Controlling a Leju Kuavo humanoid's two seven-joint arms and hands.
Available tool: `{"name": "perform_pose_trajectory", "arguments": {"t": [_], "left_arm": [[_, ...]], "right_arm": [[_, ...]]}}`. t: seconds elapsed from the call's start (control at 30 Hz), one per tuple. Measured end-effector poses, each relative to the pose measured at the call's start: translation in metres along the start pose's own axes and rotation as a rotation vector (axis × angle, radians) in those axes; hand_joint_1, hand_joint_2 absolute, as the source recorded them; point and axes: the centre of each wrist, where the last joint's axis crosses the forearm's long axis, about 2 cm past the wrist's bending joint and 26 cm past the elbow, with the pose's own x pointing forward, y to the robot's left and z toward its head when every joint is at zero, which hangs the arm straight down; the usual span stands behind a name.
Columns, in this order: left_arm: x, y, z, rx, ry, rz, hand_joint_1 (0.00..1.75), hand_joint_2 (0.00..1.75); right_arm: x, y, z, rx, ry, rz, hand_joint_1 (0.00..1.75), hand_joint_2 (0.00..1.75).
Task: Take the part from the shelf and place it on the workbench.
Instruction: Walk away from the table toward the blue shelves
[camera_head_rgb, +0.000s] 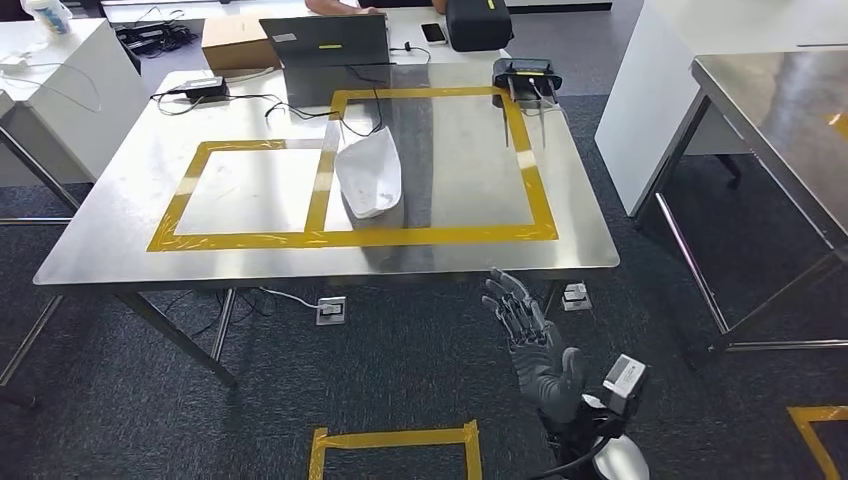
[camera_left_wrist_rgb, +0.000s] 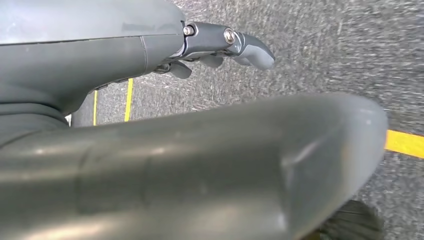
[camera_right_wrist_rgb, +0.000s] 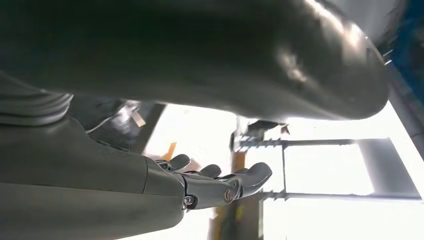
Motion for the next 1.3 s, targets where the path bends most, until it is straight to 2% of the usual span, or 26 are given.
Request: {"name": "perform_pose_trajectory", "arguments": {"t": [0.2, 0.37, 0.47, 0.57, 0.67, 0.77, 0.83, 0.9, 1.03, 1.13, 1.3], "left_arm": [[-0.001, 0.002, 0.0, -0.012, -0.021, -0.01, 0.0, 0.0], [-0.001, 0.005, -0.001, -0.021, -0.039, -0.019, 0.0, 0.0], [-0.003, 0.006, -0.001, -0.018, -0.037, -0.028, 0.0, 0.0], [-0.004, 0.005, -0.001, -0.018, -0.038, -0.033, 0.0, 0.0], [-0.004, 0.004, -0.001, -0.031, -0.037, -0.046, 0.0, 0.0], [-0.003, 0.003, -0.001, -0.039, -0.036, -0.056, 0.0, 0.0], [-0.002, 0.003, -0.001, -0.04, -0.037, -0.055, 0.0, 0.0], [-0.003, 0.003, -0.001, -0.038, -0.028, -0.057, 0.0, 0.0], [-0.004, 0.007, -0.001, -0.022, 0.014, -0.078, 0.0, 0.0], [-0.004, 0.008, -0.001, -0.013, 0.03, -0.09, 0.0, 0.0], [0.002, 0.006, -0.001, -0.011, -0.008, -0.108, 0.0, 0.0]], "right_arm": [[-0.026, -0.031, 0.052, -0.15, 0.202, 0.131, 0.0, 0.0], [-0.054, -0.06, 0.102, -0.275, 0.488, 0.381, 0.0, 0.0], [-0.068, -0.069, 0.137, -0.348, 0.678, 0.438, 0.0, 0.0], [-0.079, -0.068, 0.17, -0.441, 0.932, 0.362, 0.0, 0.0], [-0.081, -0.057, 0.206, -0.58, 1.286, 0.214, 0.0, 0.0], [-0.08, -0.042, 0.228, -0.701, 1.605, 0.084, 0.0, 0.0], [-0.08, -0.031, 0.238, -0.771, 1.753, 0.022, 0.0, 0.0], [-0.081, -0.02, 0.242, -0.829, 1.827, -0.037, 0.0, 0.0], [-0.087, 0.0, 0.242, -0.879, 1.849, -0.115, 0.0, 0.0], [-0.09, 0.011, 0.241, -0.852, 1.831, -0.141, 0.0, 0.0], [-0.095, 0.02, 0.234, -0.763, 1.785, -0.13, 0.0, 0.0]]}}
